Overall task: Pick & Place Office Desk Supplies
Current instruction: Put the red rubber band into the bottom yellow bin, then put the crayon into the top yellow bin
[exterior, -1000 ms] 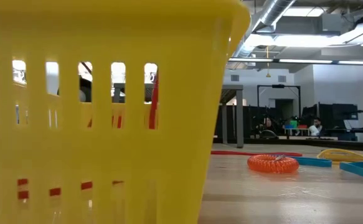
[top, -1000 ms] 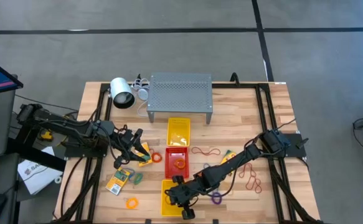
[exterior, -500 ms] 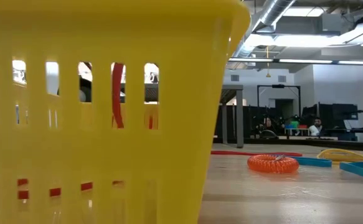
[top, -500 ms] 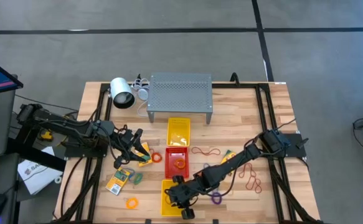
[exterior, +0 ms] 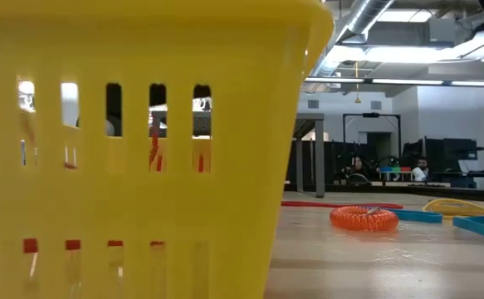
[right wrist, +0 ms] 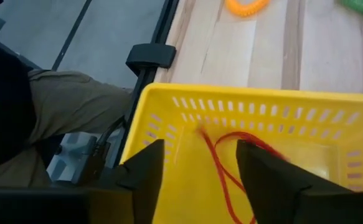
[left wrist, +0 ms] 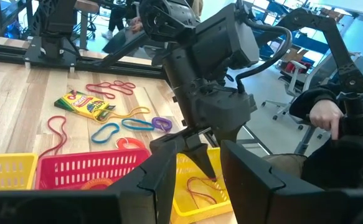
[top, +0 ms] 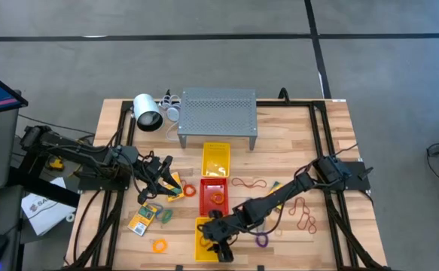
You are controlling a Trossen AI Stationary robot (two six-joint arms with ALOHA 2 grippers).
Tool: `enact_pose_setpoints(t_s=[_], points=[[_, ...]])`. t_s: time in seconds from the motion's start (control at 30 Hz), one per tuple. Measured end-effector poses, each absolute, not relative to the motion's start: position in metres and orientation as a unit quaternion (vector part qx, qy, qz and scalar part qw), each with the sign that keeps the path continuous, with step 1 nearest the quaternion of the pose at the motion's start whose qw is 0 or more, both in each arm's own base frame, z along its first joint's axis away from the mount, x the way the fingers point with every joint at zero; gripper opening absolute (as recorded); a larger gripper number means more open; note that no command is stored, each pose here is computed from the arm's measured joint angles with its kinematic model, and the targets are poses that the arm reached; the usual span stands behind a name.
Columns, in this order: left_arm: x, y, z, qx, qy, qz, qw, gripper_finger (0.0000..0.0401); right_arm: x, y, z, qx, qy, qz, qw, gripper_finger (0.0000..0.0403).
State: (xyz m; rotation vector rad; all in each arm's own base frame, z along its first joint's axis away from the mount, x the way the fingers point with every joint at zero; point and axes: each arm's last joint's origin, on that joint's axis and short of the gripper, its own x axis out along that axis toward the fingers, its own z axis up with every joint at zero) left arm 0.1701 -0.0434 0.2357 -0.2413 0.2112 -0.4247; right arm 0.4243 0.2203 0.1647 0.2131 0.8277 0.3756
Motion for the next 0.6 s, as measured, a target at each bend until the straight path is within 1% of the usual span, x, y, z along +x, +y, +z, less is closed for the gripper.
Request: enact_pose_setpoints(t_s=[0.17, 0.4, 0.6], points=[[0.17, -0.043, 0.236, -0.119, 0.104, -0.21, 0.965, 0.0121, 0.424, 0.217, 0.162, 0.102, 0.413, 0.173, 0.888, 0.0229], [0.17, -0.043, 0.236, -0.119, 0.104, -0.21, 0.965, 0.0121, 0.422, 0.216, 0.162, 0.087, 0.422, 0.176, 0.885, 0.0227], [0.17, -0.043, 0.238, -0.12, 0.093, -0.214, 0.965, 0.0121, 0.419, 0.215, 0.174, 0.058, 0.408, 0.191, 0.891, 0.0226]])
